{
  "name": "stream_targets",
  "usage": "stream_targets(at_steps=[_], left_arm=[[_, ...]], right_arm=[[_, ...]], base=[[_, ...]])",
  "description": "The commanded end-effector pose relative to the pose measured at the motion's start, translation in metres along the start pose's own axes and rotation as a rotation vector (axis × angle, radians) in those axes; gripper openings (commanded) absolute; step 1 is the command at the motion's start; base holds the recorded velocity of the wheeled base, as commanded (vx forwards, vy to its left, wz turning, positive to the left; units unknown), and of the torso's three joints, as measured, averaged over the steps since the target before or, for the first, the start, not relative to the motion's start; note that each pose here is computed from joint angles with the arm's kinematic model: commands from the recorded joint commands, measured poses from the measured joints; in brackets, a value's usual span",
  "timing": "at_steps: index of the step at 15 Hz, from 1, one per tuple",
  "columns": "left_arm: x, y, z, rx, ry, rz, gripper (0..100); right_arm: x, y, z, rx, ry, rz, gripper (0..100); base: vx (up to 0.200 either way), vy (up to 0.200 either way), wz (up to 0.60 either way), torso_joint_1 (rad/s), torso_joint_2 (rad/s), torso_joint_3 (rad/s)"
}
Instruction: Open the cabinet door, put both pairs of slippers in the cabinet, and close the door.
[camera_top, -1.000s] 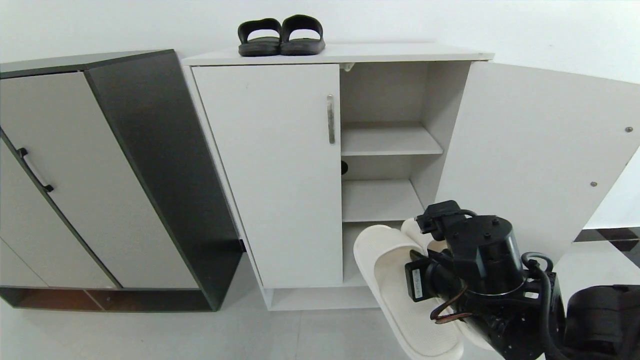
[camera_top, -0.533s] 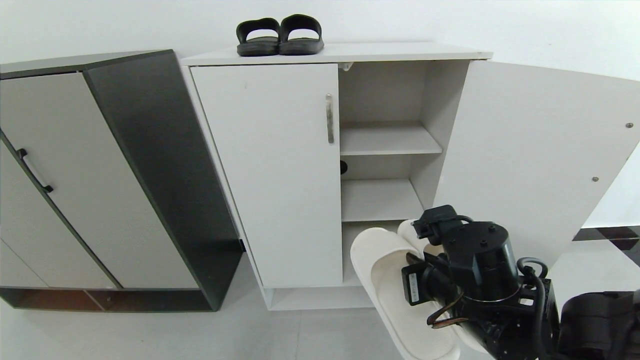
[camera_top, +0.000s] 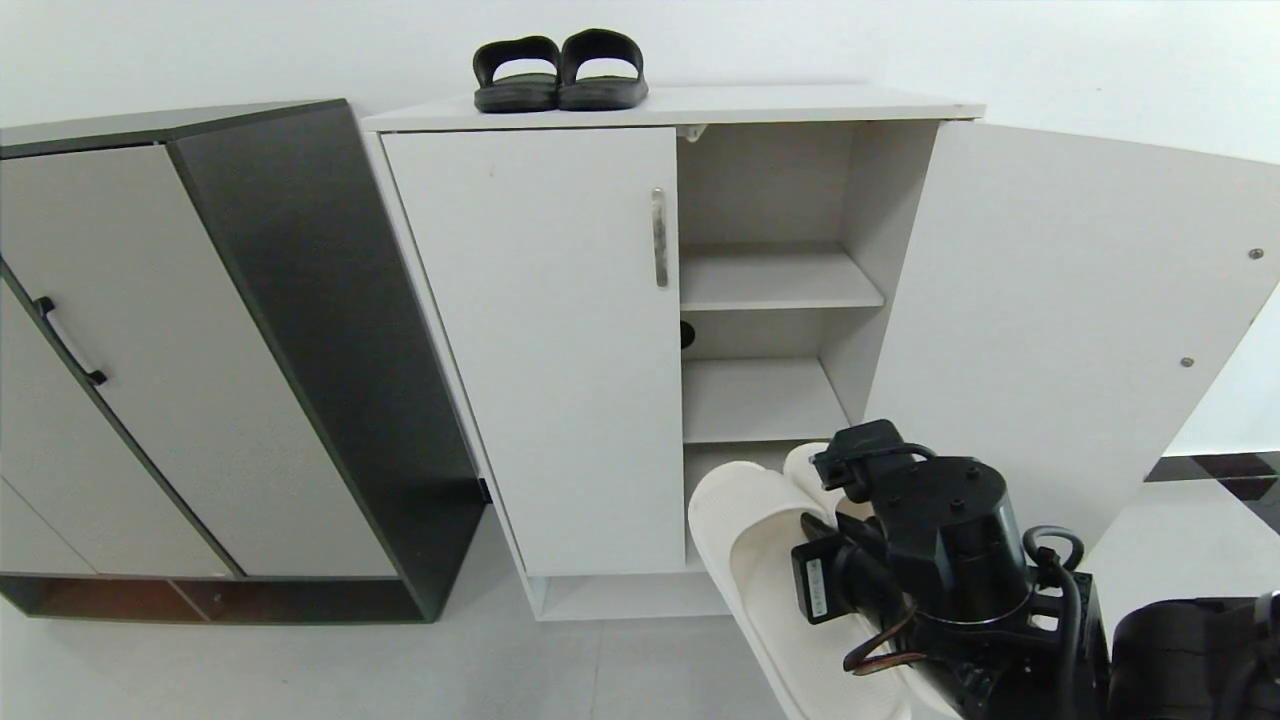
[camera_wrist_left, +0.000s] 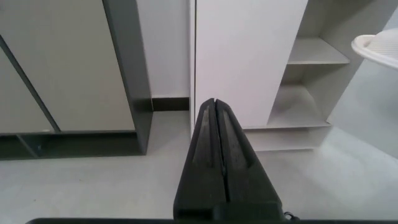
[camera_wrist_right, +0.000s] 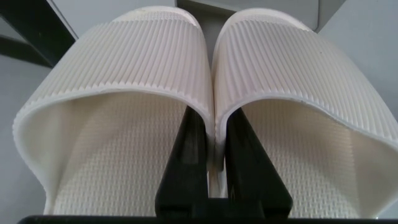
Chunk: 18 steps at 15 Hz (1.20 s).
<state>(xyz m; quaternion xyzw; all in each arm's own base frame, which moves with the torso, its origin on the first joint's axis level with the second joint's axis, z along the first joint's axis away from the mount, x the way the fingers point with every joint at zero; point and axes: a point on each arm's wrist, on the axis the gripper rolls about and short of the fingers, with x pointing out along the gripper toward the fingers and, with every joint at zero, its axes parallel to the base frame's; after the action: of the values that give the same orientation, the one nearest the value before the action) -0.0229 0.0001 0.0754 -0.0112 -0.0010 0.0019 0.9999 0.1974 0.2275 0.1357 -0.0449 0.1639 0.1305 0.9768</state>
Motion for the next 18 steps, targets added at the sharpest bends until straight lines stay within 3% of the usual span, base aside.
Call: stream_targets(at_steps=[1,3,7,12,18], left_arm=[[0.0,0.0,0.0,0.001,0.002,0.001,0],[0.0,0.0,0.0,0.001,0.002,0.004,0],[0.0,0.0,0.0,0.002,0.002,0.002,0],[0.0,0.0,0.0,0.002,0.002,0.002,0],[0.0,0.0,0.0,0.002,0.002,0.001,0]], right_arm=[[0.004,0.003,-0.003,-0.006,0.008,0.0,0],[0.006,0.006,-0.002,-0.002,0.003,0.0,0],[0.01,0.015,-0.005,-0.006,0.003,0.015,0],[0.043,0.047,-0.021,0.033,0.024,-0.024,0],[0.085,0.04,-0.032,0.038,0.051,-0.118,0]], base=[[0.0,0.0,0.0,0.0,0.0,0.0],[0.0,0.0,0.0,0.0,0.0,0.0],[0.0,-0.2,0.0,0.002,0.0,-0.001],[0.0,0.0,0.0,0.0,0.0,0.0],[0.0,0.0,0.0,0.0,0.0,0.0]])
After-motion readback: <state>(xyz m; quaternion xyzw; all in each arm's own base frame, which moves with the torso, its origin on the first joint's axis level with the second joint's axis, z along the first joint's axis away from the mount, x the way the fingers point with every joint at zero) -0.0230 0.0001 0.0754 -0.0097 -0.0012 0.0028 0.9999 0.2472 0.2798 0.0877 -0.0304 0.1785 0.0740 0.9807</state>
